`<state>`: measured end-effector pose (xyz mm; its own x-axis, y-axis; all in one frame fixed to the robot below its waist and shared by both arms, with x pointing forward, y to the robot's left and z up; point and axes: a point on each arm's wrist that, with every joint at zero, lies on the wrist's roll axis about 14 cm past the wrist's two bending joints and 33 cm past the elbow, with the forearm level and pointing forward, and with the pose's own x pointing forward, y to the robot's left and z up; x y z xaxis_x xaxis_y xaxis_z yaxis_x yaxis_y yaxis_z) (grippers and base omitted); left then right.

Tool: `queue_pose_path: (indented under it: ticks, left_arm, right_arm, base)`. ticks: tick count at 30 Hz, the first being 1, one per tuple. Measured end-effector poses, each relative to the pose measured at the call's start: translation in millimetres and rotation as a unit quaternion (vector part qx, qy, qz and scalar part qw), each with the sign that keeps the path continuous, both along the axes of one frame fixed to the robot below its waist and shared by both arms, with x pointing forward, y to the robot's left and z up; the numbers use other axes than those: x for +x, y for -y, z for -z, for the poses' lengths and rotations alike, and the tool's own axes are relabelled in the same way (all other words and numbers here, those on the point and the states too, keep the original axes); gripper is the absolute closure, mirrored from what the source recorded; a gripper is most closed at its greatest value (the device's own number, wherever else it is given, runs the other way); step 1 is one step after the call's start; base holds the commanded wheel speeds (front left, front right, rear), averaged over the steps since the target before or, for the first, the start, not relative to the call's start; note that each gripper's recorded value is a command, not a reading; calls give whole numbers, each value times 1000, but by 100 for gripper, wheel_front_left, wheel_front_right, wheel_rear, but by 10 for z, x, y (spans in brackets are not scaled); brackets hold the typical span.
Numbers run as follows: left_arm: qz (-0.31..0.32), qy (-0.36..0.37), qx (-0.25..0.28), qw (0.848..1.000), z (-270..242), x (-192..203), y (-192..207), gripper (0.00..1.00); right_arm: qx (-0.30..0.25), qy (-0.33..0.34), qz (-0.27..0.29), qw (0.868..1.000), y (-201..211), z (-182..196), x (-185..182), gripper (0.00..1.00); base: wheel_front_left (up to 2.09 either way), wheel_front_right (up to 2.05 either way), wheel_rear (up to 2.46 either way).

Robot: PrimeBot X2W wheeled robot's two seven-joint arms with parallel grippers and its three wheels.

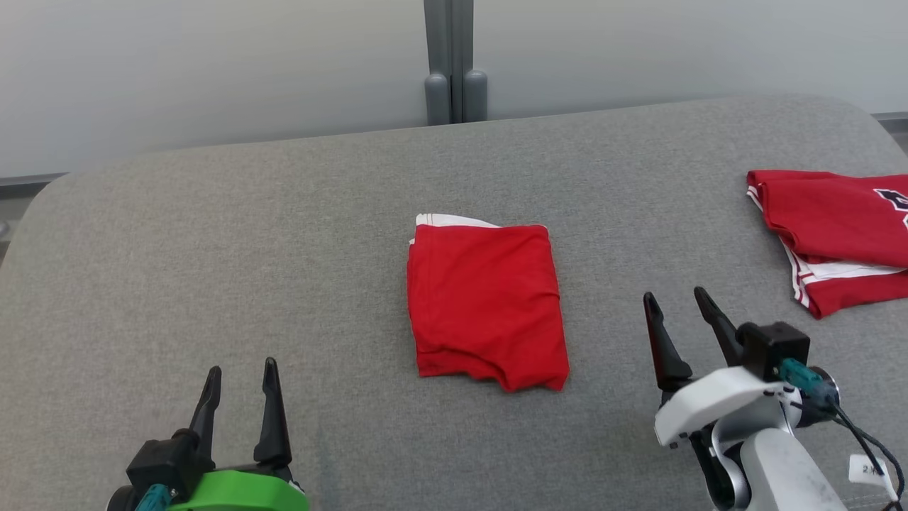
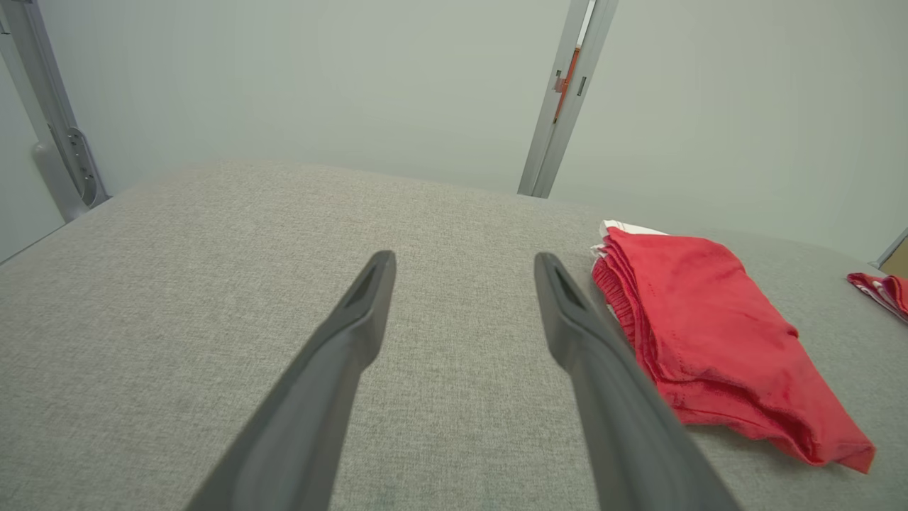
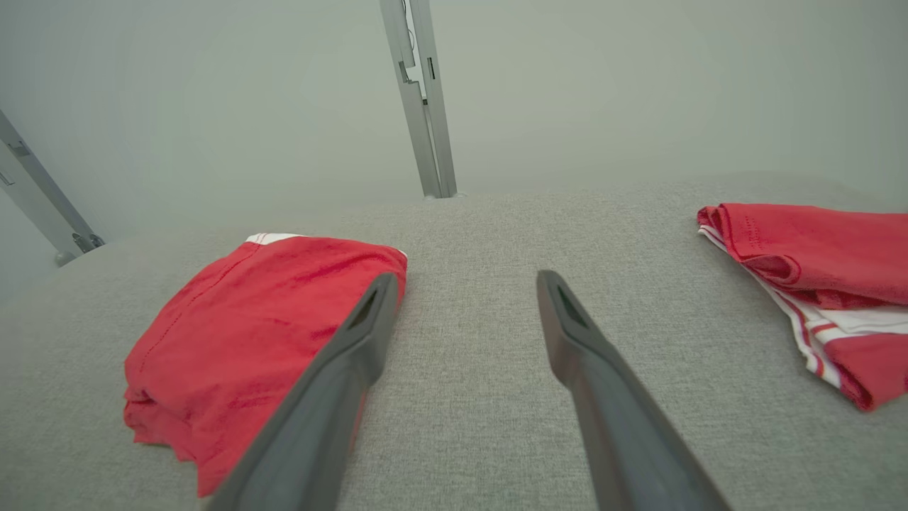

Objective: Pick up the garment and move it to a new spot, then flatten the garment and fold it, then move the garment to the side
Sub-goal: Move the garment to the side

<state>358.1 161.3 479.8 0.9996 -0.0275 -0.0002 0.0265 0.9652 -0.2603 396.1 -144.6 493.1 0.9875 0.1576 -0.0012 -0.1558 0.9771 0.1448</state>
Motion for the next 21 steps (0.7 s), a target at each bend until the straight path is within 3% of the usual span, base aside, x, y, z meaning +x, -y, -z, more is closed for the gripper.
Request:
queue_pose_path:
  ticks: [13, 21]
  left_arm:
    - [-22, -4, -9, 1000, 10, -15, -93, 0]
    - [-57, -9, -8, 998, 21, -68, -276, 0]
  right_arm:
    - [-25, -107, -64, 992, -422, 156, 580, 0]
    - [-36, -228, -110, 967, -729, 734, 635, 0]
  base:
    - [0, 0, 0]
    - [0, 0, 0]
